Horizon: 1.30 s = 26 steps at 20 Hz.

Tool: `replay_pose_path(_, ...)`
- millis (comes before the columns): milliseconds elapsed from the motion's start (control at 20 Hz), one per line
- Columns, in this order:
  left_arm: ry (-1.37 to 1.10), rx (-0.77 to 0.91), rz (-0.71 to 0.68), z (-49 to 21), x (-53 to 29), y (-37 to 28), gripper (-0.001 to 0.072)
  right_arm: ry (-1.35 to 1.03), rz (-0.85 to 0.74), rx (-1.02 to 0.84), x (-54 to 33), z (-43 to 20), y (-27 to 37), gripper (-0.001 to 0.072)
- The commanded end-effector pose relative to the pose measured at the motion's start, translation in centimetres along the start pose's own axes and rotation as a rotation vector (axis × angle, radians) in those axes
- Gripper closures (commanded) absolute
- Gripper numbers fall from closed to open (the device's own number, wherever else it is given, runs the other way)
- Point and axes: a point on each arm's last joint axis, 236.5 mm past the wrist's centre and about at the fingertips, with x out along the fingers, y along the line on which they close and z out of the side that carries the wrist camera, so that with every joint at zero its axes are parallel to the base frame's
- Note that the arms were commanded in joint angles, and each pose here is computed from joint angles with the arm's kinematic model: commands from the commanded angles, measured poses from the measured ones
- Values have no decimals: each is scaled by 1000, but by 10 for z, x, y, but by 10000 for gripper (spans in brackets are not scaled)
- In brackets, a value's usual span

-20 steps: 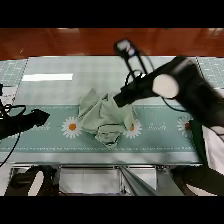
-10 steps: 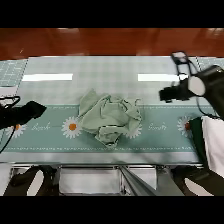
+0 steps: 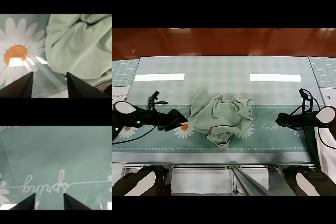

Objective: Fold the shirts.

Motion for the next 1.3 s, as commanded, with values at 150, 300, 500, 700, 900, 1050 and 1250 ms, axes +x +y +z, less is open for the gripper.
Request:
replay_pose_path(150, 18, 47, 25, 5, 61, -13, 203, 10, 152, 30, 3, -8, 30, 307)
replay_pose_path(300, 39, 121, 19, 5, 63, -18, 686, 79, 184, -45, 16, -29, 53, 307)
replay_pose_path(500, 93, 198, 1, -5, 59, -25, 686, 140, 275, -83, 47, -52, 106, 307)
replay_pose_path(700, 92, 198, 2, -4, 59, -25, 686, 165, 350, -60, 70, -50, 135, 307)
replay_pose_path(900, 86, 198, 3, -3, 59, -25, 685, 153, 392, -49, 82, -25, 156, 307)
replay_pose_path(1050, 50, 200, 8, 6, 59, -25, 685, 177, 397, -46, 94, -17, 163, 558)
replay_pose_path(1250, -68, 267, -55, 50, 14, -66, 686, 174, 476, -260, 45, 7, 194, 689)
